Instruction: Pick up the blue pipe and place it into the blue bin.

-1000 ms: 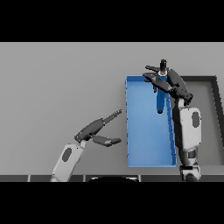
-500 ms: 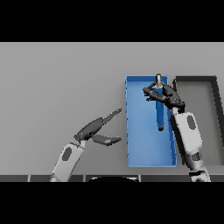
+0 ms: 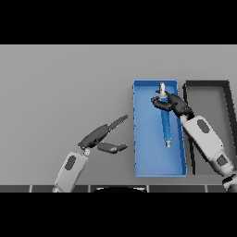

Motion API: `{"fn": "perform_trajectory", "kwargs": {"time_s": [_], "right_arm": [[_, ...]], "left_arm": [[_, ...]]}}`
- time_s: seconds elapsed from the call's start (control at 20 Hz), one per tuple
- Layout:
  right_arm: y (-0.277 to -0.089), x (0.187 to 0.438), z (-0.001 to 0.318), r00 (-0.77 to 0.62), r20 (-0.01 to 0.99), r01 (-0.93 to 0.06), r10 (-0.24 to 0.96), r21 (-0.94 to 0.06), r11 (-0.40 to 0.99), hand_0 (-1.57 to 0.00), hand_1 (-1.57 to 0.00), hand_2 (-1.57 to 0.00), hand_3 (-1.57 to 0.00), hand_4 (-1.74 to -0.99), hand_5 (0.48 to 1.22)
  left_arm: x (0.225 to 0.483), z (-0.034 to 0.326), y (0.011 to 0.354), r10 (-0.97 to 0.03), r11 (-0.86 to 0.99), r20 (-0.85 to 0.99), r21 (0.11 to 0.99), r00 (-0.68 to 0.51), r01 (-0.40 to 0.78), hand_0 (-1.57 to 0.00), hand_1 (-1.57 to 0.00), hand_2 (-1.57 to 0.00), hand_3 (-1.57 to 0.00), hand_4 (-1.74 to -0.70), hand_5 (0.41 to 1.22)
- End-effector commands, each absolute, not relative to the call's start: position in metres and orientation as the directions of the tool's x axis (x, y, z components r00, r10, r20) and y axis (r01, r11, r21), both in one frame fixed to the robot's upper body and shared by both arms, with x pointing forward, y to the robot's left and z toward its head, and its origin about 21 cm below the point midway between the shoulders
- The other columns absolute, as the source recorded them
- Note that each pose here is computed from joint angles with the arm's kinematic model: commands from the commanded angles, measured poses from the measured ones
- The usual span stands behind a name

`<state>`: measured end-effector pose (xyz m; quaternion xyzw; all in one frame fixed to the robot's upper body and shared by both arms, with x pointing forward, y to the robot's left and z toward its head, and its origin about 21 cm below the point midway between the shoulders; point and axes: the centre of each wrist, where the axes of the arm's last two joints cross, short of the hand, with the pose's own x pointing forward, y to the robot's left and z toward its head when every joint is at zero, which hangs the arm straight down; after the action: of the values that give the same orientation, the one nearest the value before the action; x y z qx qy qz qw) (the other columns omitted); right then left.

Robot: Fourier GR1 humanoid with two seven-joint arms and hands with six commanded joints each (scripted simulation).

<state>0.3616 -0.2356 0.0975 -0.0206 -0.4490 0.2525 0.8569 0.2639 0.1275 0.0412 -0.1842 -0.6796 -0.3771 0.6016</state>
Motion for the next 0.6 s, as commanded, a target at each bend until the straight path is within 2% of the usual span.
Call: {"fn": "perform_trajectory", "kwargs": {"time_s": [0.0,0.2,0.55], "right_arm": [[-0.2365,0.3613,0.1005,0.453,0.752,-0.438,0.479,-0.281,0.854,-0.23,-0.21,-0.21,-0.06,-1.233,0.913],[-0.2363,0.3604,0.0993,0.43,0.703,-0.501,0.567,-0.337,0.798,-0.09,-0.09,-0.08,-0.02,-1.175,0.788],[-0.2401,0.3586,0.0985,0.393,0.677,-0.543,0.622,-0.375,0.751,-0.02,-0.02,-0.02,0.0,-1.084,0.714]], "left_arm": [[0.2637,0.0389,0.1293,-0.209,0.645,0.956,0.293,-0.206,0.706,0.0,0.0,0.0,0.0,-0.93,0.496],[0.2614,0.0407,0.1247,-0.206,0.64,0.957,0.29,-0.205,0.712,0.0,0.0,0.0,0.0,-0.93,0.496],[0.2584,0.0395,0.1283,-0.201,0.651,0.96,0.281,-0.197,0.705,0.0,0.0,0.0,0.0,-0.93,0.495]]}}
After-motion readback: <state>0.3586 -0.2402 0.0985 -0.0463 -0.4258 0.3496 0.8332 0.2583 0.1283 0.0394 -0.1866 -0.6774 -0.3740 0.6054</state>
